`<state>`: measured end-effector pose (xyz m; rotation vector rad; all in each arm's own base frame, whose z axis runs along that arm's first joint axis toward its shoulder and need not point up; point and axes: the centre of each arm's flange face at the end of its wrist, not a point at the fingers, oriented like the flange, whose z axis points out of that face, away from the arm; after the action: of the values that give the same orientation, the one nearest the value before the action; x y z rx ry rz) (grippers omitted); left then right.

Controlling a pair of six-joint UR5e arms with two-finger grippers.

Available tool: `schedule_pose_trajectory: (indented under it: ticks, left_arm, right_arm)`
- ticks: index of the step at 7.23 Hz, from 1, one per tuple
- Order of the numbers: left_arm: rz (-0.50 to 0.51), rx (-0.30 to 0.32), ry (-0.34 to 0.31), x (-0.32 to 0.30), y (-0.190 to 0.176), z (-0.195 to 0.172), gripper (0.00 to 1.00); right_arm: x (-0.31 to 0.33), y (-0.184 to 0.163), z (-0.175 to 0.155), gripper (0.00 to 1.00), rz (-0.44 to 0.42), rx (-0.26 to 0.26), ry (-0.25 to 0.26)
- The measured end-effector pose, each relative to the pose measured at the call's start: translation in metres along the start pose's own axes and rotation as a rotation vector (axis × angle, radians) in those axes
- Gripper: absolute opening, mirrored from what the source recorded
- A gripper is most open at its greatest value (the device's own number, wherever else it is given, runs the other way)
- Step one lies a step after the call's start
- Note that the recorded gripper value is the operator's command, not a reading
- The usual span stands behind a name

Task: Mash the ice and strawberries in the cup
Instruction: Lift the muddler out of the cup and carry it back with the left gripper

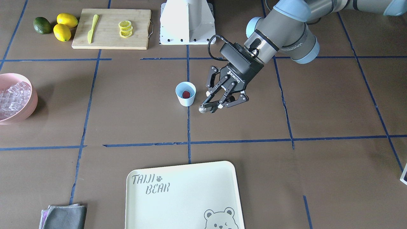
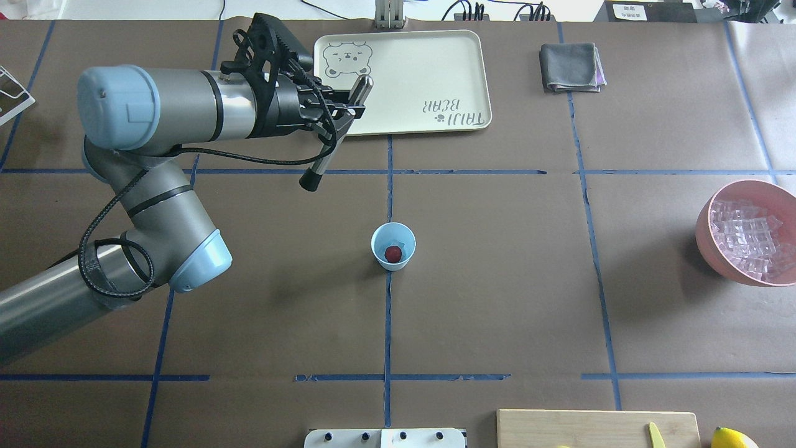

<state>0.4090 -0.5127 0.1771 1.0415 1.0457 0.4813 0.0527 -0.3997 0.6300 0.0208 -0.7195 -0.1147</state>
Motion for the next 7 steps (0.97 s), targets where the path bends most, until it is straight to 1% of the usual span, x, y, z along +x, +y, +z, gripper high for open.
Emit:
schedule_pose_trajectory:
  ticks: [1, 3, 4, 5, 6, 7]
  left_arm:
    - [0.035, -0.109, -0.055, -0.01, 0.011, -0.001, 0.0]
    - [0.119, -0.342, -0.167, -0.04, 0.028, -0.019, 0.0]
    - [0.166, -0.459, -0.208, -0.056, 0.034, -0.03, 0.0]
    - [0.218, -0.564, -0.232, -0.077, 0.047, -0.038, 0.0]
    - [0.241, -0.66, -0.255, -0.103, 0.064, -0.047, 0.0]
    - [0.21, -0.743, -0.29, -0.136, 0.078, -0.063, 0.0]
  right_arm:
    - [0.0, 0.0, 0.0, 1.0, 0.0, 0.0, 0.0]
    - [0.0, 0.0, 0.0, 1.0, 0.0, 0.0, 0.0]
    - [0.0, 0.0, 0.0, 0.99, 0.0, 0.0, 0.0]
    - [0.0, 0.0, 0.0, 1.0, -0.001, 0.0, 0.0]
    - [0.0, 0.0, 0.0, 1.0, -0.001, 0.0, 0.0]
    - [0.0, 0.0, 0.0, 1.0, -0.001, 0.0, 0.0]
